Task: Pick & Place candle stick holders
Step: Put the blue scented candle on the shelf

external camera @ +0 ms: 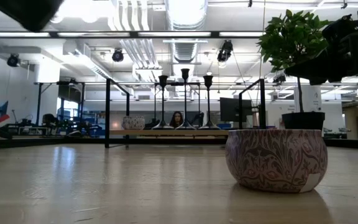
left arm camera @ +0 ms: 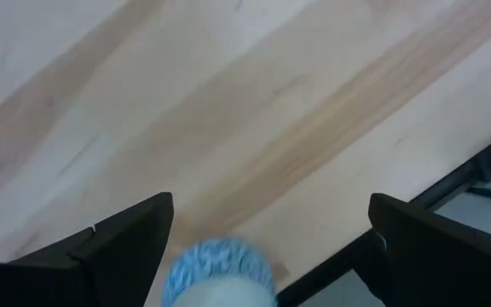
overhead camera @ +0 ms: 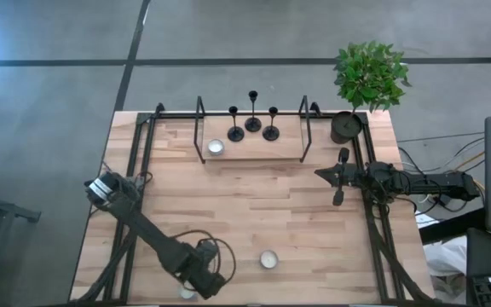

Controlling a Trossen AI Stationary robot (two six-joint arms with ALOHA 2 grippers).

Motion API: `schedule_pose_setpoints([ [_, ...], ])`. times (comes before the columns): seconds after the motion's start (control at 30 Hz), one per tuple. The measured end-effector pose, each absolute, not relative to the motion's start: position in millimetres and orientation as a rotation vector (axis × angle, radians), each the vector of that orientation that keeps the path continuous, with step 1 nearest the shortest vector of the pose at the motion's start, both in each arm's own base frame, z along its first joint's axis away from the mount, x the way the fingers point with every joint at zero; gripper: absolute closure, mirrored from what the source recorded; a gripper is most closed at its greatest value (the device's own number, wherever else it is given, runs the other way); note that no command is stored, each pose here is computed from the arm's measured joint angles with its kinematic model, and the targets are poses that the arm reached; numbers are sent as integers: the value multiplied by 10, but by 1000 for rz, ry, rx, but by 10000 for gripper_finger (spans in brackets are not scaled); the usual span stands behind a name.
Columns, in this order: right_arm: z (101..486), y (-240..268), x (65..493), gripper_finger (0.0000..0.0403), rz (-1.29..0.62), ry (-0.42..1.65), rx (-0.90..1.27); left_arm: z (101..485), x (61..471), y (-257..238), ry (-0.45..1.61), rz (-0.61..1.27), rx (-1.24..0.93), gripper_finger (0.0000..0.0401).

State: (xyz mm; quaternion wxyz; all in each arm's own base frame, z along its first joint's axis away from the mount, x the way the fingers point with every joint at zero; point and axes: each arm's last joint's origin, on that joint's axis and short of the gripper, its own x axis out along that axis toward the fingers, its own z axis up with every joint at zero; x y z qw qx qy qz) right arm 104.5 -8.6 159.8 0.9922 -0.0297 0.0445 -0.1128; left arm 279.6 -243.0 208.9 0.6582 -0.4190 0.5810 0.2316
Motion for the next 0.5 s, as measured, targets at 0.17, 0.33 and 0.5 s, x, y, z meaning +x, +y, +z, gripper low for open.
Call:
schedule_pose_setpoints([
  [0.17,1598,-86,1045,394,-226,89,-59,2170,2661,-2505,1338,595,-919,1],
  [0.33,1598,-86,1045,394,-226,89,-59,2240,2576,-2621,1332,608,-953,1],
  [0.5,1598,-86,1045,394,-226,89,-59,2240,2517,-2677,1308,668,-1018,1],
])
